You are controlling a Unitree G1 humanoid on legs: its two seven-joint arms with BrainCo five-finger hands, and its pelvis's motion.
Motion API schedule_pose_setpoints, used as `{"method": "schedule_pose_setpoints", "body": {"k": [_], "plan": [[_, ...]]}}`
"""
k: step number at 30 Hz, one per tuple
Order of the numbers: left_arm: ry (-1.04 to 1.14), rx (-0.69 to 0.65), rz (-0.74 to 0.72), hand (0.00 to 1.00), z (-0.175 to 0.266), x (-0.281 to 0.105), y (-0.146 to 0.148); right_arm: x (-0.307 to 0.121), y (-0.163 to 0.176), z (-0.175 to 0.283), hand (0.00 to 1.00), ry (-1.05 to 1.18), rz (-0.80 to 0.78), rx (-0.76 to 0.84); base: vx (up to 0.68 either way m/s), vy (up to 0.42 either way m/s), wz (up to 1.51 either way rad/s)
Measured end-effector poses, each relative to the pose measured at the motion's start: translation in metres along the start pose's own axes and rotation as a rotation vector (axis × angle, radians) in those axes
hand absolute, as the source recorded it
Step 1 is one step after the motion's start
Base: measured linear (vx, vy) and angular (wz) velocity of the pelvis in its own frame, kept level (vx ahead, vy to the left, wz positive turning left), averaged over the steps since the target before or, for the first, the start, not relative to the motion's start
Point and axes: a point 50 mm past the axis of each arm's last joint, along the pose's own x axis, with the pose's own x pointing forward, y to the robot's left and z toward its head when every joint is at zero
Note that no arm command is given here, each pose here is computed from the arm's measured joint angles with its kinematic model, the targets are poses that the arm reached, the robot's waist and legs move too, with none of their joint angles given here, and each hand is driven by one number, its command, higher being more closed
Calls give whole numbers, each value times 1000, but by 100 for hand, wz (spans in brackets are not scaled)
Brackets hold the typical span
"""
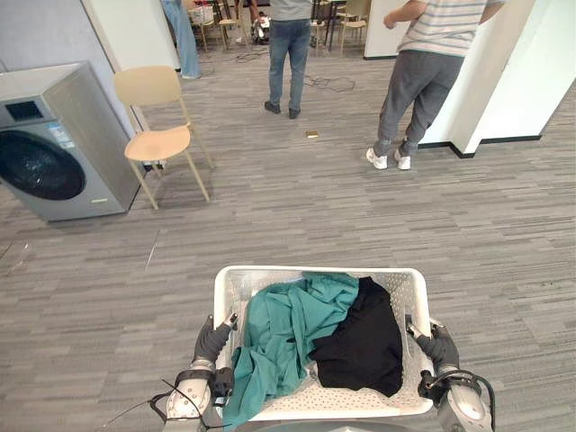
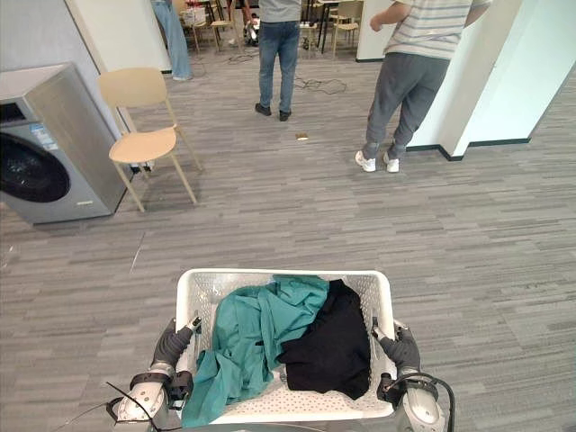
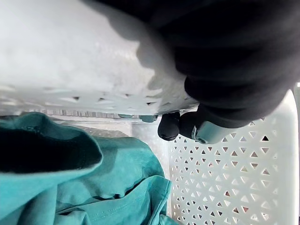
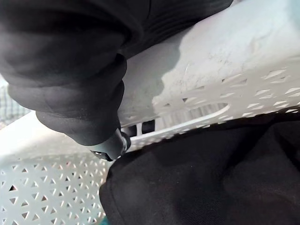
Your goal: Pick up the laundry basket with both hands and put the clothes into the washing machine.
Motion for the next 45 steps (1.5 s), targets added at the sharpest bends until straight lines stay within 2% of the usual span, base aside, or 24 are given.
{"method": "schedule_pose_setpoints", "body": {"k": [9,18,24,28,34,39,42,45], "plan": [[59,27,8,100,-16,-11,11,-16,2,-29,100,106,9,46,292,118,-22],[65,29,1,100,-18,-10,10,-17,-1,-35,100,131,-1,77,3,-1,0],[140,22,-72,100,-34,12,-1,-3,-15,-52,100,230,-19,128,21,-43,5],[161,28,-72,100,-37,17,-3,9,-15,-56,100,266,-10,143,48,-30,16],[151,23,-25,100,-34,19,6,31,0,-47,100,263,41,128,88,30,-20],[122,-24,-23,100,-28,21,-3,38,-5,-34,100,214,46,101,30,142,64],[124,-10,-2,100,-28,20,6,37,1,-35,100,219,63,97,146,132,131],[75,2,55,100,-17,19,22,42,21,-24,100,170,112,110,250,56,105]]}}
